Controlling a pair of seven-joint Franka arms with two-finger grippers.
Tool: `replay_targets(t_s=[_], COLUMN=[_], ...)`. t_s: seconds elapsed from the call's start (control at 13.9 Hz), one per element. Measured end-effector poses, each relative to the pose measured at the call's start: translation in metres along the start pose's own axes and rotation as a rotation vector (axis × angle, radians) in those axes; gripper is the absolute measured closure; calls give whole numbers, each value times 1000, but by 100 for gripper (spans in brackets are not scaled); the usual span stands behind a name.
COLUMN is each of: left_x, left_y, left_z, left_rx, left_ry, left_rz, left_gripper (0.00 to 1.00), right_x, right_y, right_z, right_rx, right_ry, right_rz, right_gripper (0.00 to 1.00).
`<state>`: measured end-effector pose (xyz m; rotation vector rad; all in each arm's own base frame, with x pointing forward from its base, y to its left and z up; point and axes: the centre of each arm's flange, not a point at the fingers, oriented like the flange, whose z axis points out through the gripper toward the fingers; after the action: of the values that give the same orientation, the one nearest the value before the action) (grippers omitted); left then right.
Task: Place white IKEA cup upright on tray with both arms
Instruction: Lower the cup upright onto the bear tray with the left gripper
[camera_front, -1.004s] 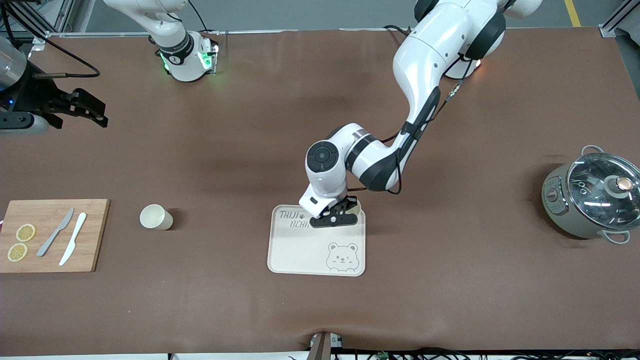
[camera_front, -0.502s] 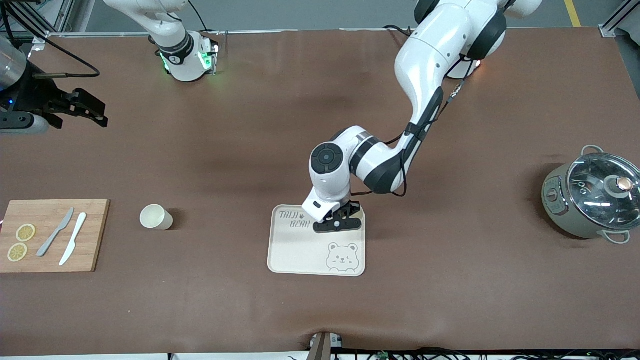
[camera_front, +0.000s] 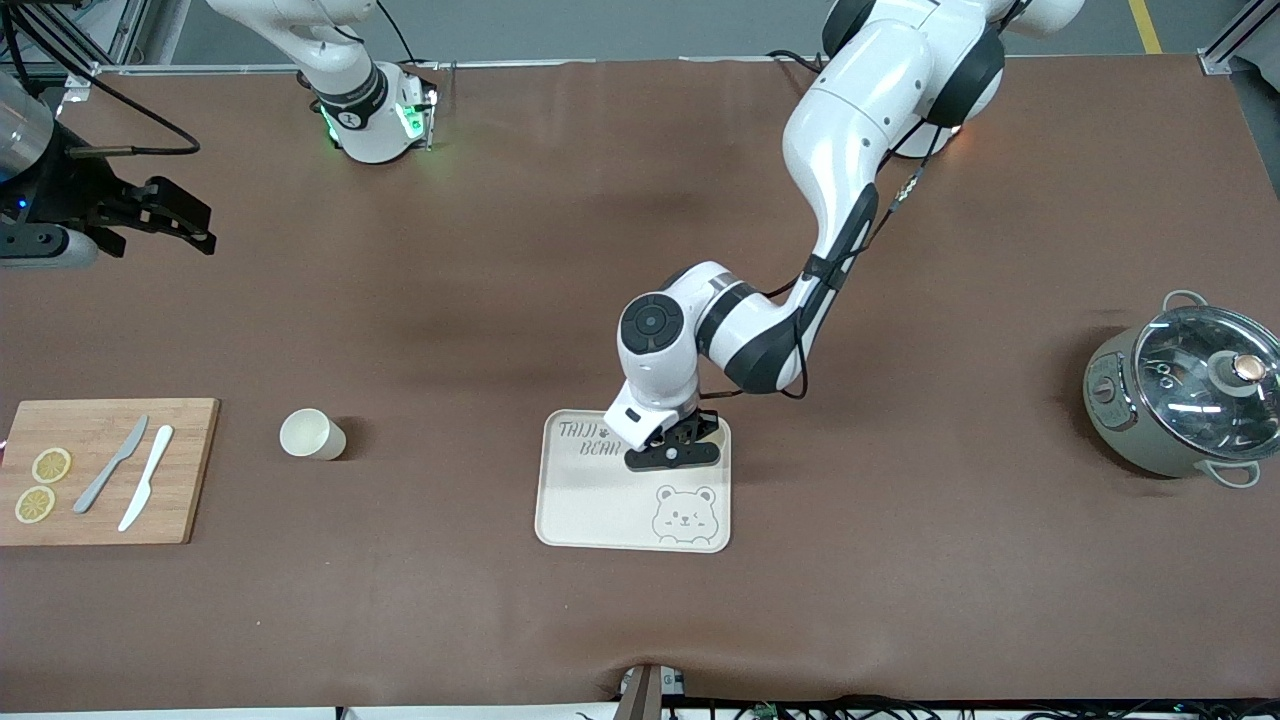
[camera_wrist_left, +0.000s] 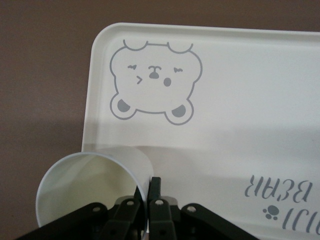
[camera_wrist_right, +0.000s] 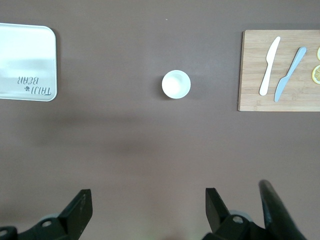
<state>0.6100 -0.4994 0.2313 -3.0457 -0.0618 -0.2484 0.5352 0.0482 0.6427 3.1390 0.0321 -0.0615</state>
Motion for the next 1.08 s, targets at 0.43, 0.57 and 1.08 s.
replay_targets(t_s=[0.43,0.57,1.08], left_x=[-2,-3,-3], left_y=[5,8,8], left_z=[-2,-3,5], left_rx=[-12,-19,-21], left_ry=[12,19,29], left_rz=[4,3,3], left_gripper=[96,96,96], right_x=[0,0,0], right_y=[0,0,0], right_z=[0,0,0], right_rx=[0,0,0], right_ry=[0,0,-1], right_rz=[0,0,0], right_gripper=[0,0,0])
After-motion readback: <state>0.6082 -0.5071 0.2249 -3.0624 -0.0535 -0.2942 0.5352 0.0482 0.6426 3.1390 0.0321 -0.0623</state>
